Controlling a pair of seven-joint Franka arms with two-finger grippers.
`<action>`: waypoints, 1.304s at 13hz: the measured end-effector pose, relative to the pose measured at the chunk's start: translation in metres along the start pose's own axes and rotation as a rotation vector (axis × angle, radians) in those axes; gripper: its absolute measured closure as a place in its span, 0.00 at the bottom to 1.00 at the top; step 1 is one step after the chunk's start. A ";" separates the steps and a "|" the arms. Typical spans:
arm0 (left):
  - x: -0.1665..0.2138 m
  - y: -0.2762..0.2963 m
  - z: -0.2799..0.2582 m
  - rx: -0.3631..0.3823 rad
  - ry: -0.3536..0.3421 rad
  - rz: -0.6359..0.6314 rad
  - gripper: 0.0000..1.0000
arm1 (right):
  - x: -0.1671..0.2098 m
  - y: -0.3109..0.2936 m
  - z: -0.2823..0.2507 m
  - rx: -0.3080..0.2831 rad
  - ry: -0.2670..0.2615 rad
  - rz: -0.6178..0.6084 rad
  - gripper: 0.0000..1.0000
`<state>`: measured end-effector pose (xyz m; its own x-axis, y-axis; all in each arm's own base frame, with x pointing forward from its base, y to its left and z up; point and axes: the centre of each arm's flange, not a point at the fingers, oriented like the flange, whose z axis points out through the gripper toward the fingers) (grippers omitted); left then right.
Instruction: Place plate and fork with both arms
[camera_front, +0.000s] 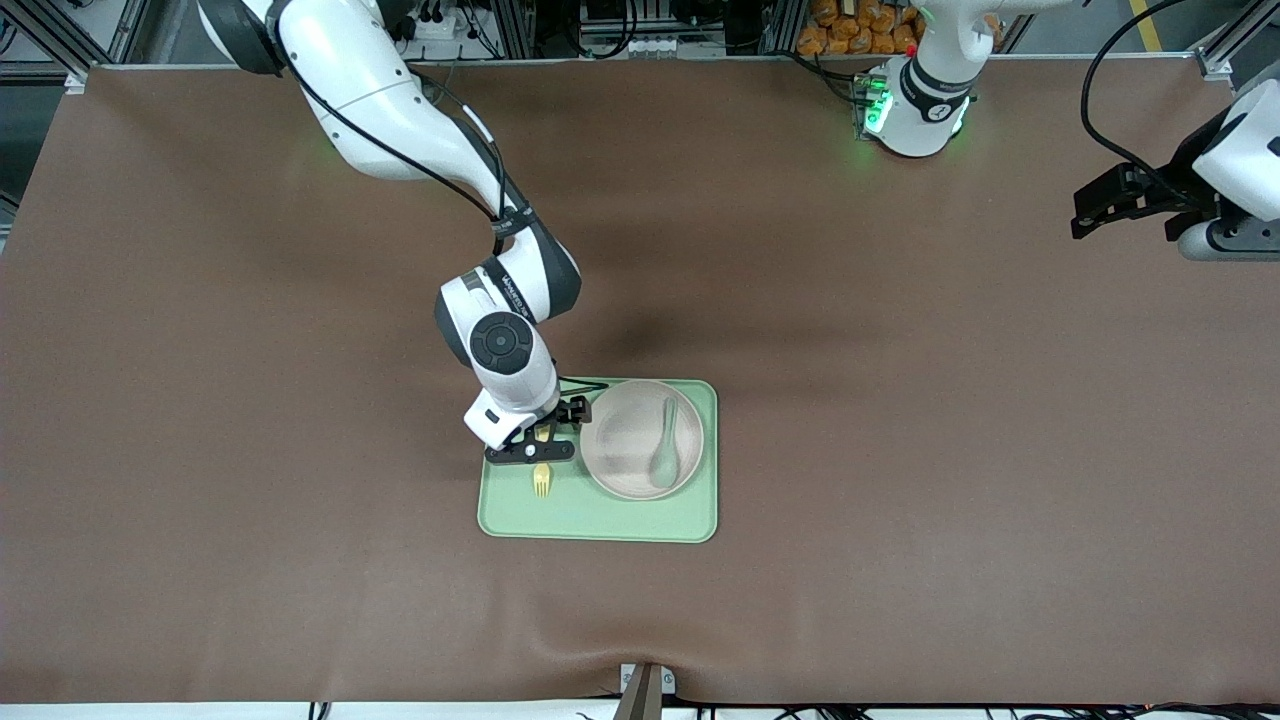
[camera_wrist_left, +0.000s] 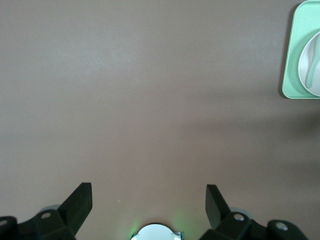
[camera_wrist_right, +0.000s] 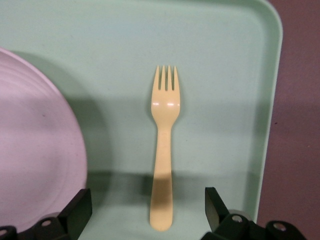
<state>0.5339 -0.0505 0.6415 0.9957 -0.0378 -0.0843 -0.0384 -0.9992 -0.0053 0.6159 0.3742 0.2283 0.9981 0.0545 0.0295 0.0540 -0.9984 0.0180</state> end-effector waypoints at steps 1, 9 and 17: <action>0.000 0.000 0.000 0.000 0.000 0.000 0.00 | 0.007 0.000 -0.016 -0.001 -0.002 0.004 0.00; 0.000 0.000 0.000 0.000 0.001 -0.001 0.00 | 0.057 0.151 -0.193 0.015 0.016 0.172 0.00; 0.000 -0.001 0.000 0.000 0.001 -0.002 0.00 | 0.042 0.323 -0.290 0.017 -0.010 0.093 0.00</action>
<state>0.5340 -0.0494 0.6419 0.9959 -0.0359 -0.0834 -0.0364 -0.9993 -0.0052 0.6666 0.0587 0.5254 0.9990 -0.0389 0.0198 -0.0388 -0.9992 -0.0016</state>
